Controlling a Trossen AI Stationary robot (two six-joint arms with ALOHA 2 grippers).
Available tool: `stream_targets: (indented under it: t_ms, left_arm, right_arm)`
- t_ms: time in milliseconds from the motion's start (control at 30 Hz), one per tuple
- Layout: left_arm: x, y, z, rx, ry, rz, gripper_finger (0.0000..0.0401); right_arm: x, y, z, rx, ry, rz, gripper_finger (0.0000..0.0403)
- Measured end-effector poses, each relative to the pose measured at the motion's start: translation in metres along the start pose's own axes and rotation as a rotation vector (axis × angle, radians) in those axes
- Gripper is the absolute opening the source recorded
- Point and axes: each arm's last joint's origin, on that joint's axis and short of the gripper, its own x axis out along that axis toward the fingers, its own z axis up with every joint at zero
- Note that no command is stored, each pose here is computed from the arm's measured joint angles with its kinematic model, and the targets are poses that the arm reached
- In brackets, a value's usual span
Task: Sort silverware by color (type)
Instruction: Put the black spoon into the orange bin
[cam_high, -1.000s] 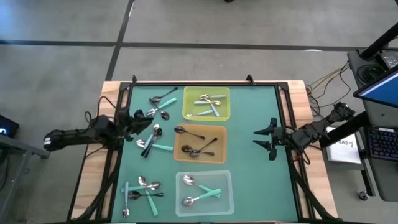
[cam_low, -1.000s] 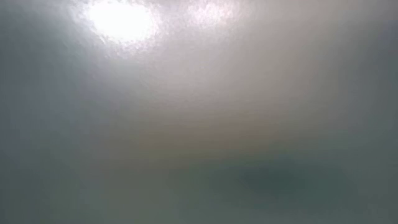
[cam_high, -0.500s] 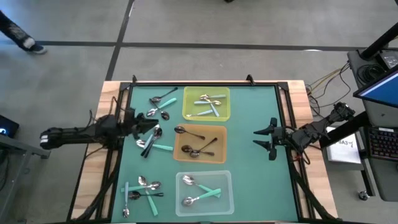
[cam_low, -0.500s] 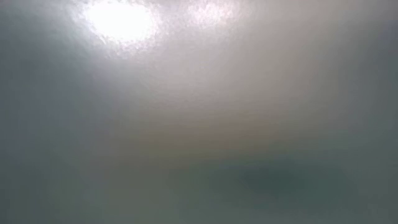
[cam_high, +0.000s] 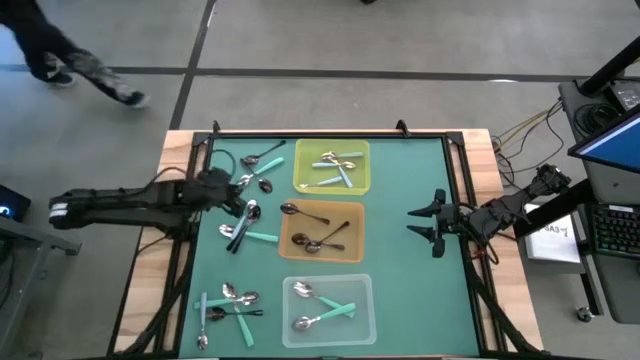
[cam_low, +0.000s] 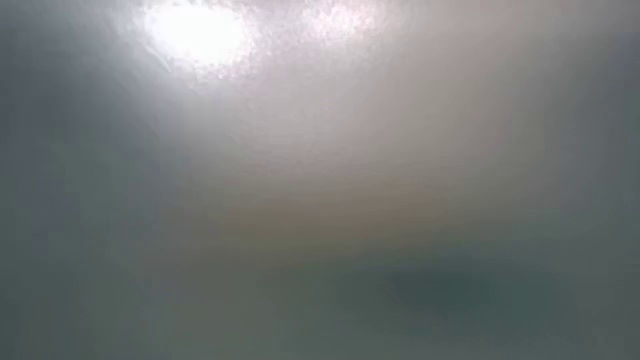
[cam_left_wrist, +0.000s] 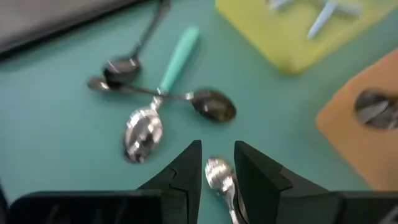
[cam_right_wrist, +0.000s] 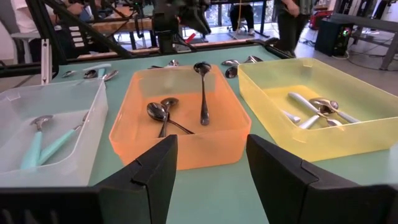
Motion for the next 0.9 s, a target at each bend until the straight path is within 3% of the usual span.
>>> stream_targets:
  t_ms: [100, 200, 300, 467, 700, 900]
  left_arm:
    - [0.02, -0.007, -0.002, 0.0, 0.093, 0.017, 0.0076]
    - [0.037, -0.014, 0.004, -0.081, 0.13, -0.013, 0.0076]
    - [0.052, -0.022, 0.019, -0.193, 0.109, -0.037, 0.0076]
    - [0.074, -0.025, 0.049, -0.3, 0.097, 0.029, 0.0076]
    - [0.11, -0.024, 0.077, -0.349, 0.198, 0.064, 0.0076]
    - [0.117, -0.029, 0.08, -0.286, 0.36, 0.127, 0.0076]
  right_arm:
    - [0.0, 0.0, 0.0, 0.0, 0.0, 0.0, 0.0185]
    - [0.0, 0.0, 0.0, 0.0, -0.001, 0.0, 0.0185]
    - [0.0, 0.0, 0.0, 0.0, 0.0, 0.0, 0.0185]
    - [0.0, 0.0, 0.0, 0.0, 0.0, 0.0, 0.0185]
    - [0.0, 0.0, 0.0, 0.0, 0.0, 0.0, 0.0185]
    - [0.0, 0.0, 0.0, 0.0, 0.0, 0.0, 0.0185]
